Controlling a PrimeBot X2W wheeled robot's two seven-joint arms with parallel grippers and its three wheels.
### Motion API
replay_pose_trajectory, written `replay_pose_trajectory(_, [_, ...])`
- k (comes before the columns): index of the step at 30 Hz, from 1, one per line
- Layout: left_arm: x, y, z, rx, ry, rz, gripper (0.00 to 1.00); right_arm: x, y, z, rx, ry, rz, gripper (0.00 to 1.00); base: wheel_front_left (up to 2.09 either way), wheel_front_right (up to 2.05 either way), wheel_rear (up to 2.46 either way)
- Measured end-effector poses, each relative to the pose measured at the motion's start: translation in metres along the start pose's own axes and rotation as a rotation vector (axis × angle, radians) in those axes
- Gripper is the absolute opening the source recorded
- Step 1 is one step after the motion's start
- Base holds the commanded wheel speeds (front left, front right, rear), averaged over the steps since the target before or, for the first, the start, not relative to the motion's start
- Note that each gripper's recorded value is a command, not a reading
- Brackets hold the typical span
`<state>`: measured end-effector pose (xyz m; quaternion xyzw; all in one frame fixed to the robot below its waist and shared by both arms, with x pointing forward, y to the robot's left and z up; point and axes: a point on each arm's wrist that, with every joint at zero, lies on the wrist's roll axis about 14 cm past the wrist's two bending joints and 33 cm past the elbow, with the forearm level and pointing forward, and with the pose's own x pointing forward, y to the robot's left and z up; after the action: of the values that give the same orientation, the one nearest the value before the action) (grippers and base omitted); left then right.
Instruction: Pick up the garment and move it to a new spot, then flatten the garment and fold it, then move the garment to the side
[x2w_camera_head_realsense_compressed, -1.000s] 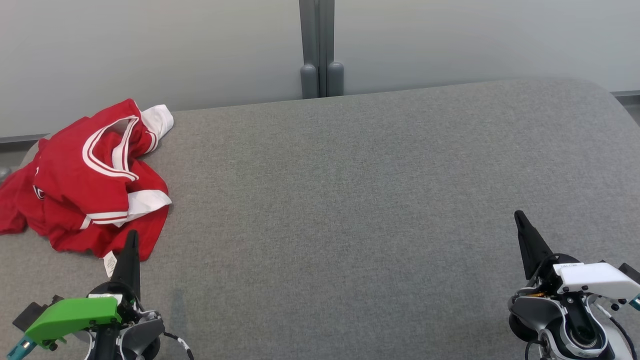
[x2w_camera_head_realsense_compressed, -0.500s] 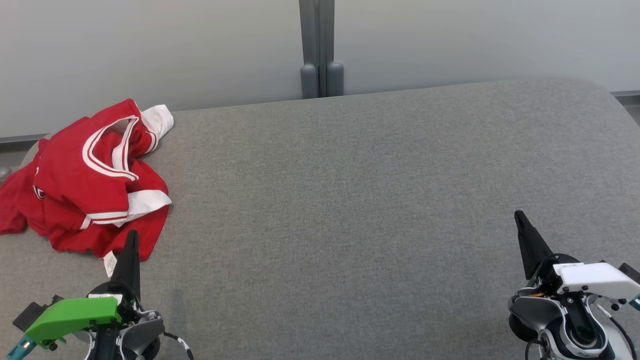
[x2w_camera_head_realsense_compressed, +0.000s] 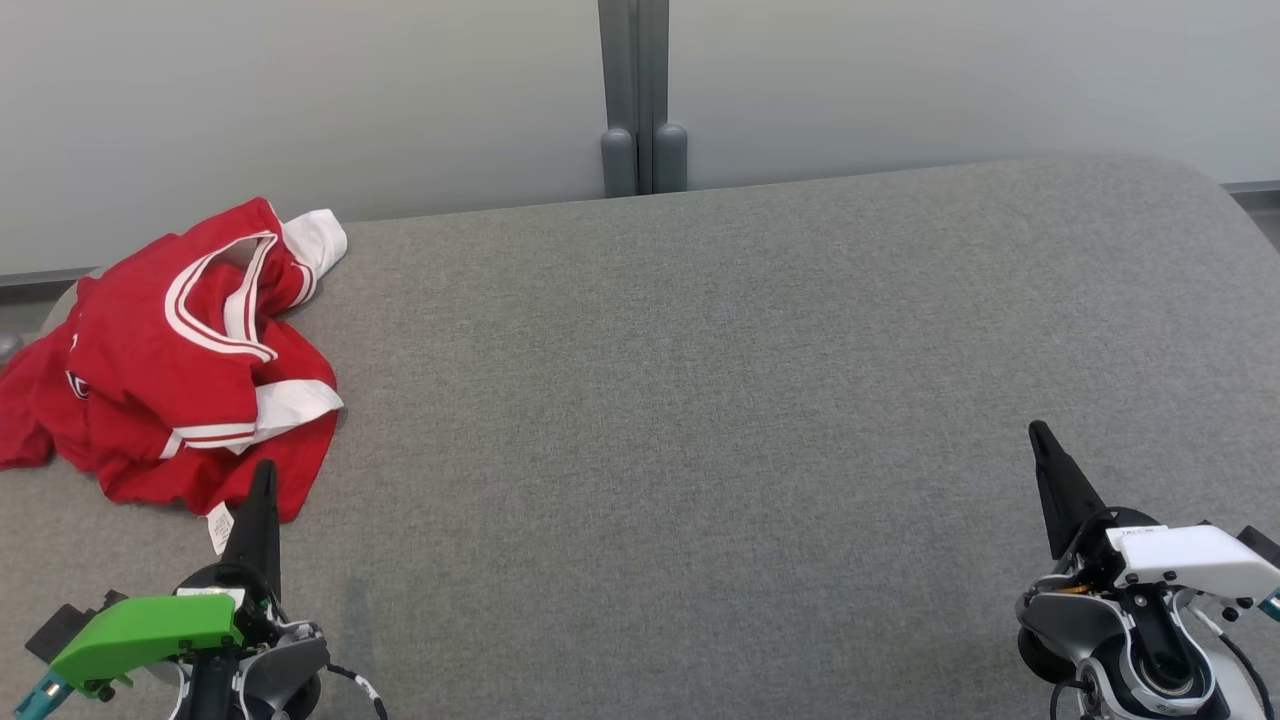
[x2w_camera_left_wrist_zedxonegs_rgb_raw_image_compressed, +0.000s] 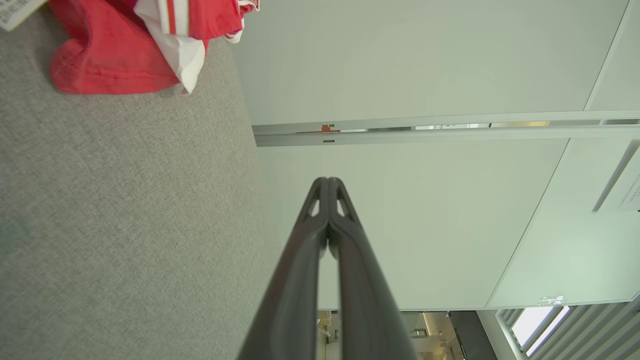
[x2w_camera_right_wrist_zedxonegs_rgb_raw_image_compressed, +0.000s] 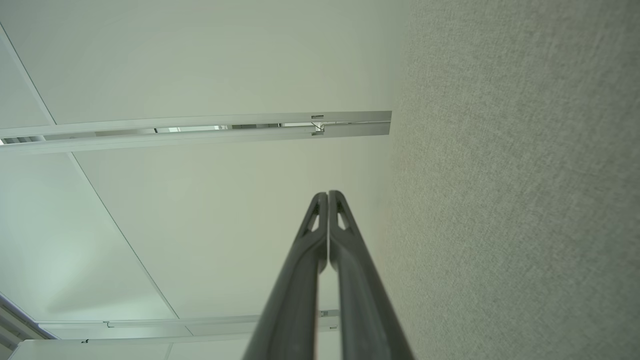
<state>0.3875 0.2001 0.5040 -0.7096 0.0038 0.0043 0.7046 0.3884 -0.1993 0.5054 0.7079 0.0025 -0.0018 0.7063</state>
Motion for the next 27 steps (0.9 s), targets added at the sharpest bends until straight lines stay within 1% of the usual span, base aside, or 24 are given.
replay_pose_trajectory(11, [0.0, 0.0, 0.0, 0.0, 0.0, 0.0, 0.0, 0.0, 0.0, 0.0, 0.0, 0.0, 0.0, 0.0, 0.0, 0.0, 0.0])
replay_pose_trajectory(12, [0.0, 0.001, 0.0, -0.001, 0.0, 0.004, 1.0, 0.0, -0.001, 0.0, 0.0, 0.0, -0.004, 1.0, 0.0, 0.0, 0.0])
replay_pose_trajectory(16, [-0.009, 0.02, -0.003, -0.011, 0.0, 0.059, 1.0, -0.009, -0.02, -0.002, 0.01, -0.005, -0.06, 1.0, 0.0, 0.0, 0.0])
replay_pose_trajectory(21, [-0.009, 0.02, -0.005, -0.005, -0.009, 0.059, 1.0, -0.01, -0.02, -0.003, -0.011, -0.012, -0.061, 1.0, 0.0, 0.0, 0.0])
replay_pose_trajectory(25, [-0.009, 0.019, -0.007, 0.012, -0.012, 0.057, 1.0, -0.011, -0.02, -0.003, -0.055, -0.018, -0.062, 1.0, 0.0, 0.0, 0.0])
replay_pose_trajectory(27, [-0.009, 0.02, -0.007, 0.037, -0.013, 0.059, 1.0, -0.01, -0.019, -0.003, -0.09, -0.02, -0.059, 1.0, 0.0, 0.0, 0.0])
